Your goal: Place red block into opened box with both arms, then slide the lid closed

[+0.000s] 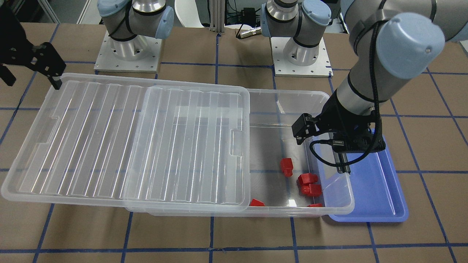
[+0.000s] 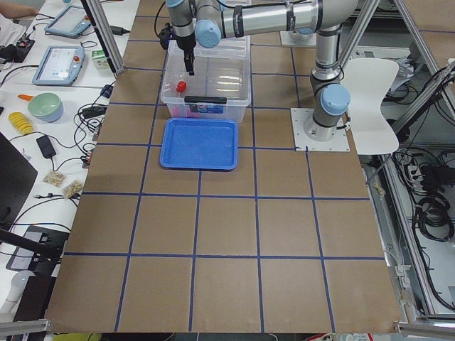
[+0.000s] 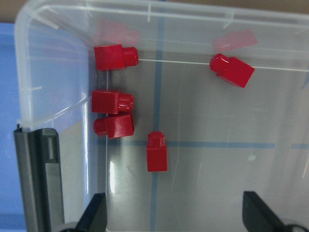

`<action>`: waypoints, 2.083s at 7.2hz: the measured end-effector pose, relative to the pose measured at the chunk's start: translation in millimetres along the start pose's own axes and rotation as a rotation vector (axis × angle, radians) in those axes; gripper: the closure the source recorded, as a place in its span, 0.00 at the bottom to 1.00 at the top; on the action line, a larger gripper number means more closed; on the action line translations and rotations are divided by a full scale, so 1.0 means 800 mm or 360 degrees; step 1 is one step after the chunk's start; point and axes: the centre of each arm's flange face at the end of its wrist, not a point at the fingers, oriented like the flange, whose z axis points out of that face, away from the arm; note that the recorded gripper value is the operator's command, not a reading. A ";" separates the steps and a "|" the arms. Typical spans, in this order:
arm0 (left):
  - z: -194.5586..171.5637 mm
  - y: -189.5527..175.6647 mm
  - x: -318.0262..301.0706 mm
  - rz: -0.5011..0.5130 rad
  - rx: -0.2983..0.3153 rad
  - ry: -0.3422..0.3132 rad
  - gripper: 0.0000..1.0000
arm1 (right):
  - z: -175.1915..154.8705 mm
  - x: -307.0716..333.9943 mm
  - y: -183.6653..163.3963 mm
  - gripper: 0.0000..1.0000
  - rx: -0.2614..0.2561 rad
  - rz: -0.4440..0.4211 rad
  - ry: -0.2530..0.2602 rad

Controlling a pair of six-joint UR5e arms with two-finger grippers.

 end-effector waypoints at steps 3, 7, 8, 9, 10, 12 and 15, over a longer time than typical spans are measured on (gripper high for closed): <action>-0.050 0.059 0.004 0.0013 0.0000 -0.0001 0.00 | 0.022 0.112 0.010 0.00 -0.0037 -0.0243 -0.0001; -0.031 0.111 -0.007 0.0071 -0.0087 -0.0120 0.00 | 0.179 0.209 0.045 0.00 -0.0084 -0.0095 -0.0017; -0.027 0.119 -0.010 0.0087 -0.0097 -0.0136 0.00 | 0.216 0.205 0.056 0.00 -0.0095 -0.0085 -0.0026; -0.026 0.124 -0.011 0.0107 -0.0101 -0.0141 0.00 | 0.235 0.202 0.063 0.00 -0.0101 -0.0079 -0.0030; -0.026 0.127 -0.012 0.0118 -0.0106 -0.0141 0.00 | 0.241 0.199 0.065 0.00 -0.0102 -0.0073 -0.0032; -0.020 0.133 -0.012 0.0138 -0.0137 -0.0134 0.00 | 0.244 0.188 0.064 0.00 -0.0085 -0.0051 -0.0059; -0.019 0.142 -0.010 0.0141 -0.0139 -0.0122 0.00 | 0.242 0.147 0.053 0.00 -0.0061 -0.0028 -0.0100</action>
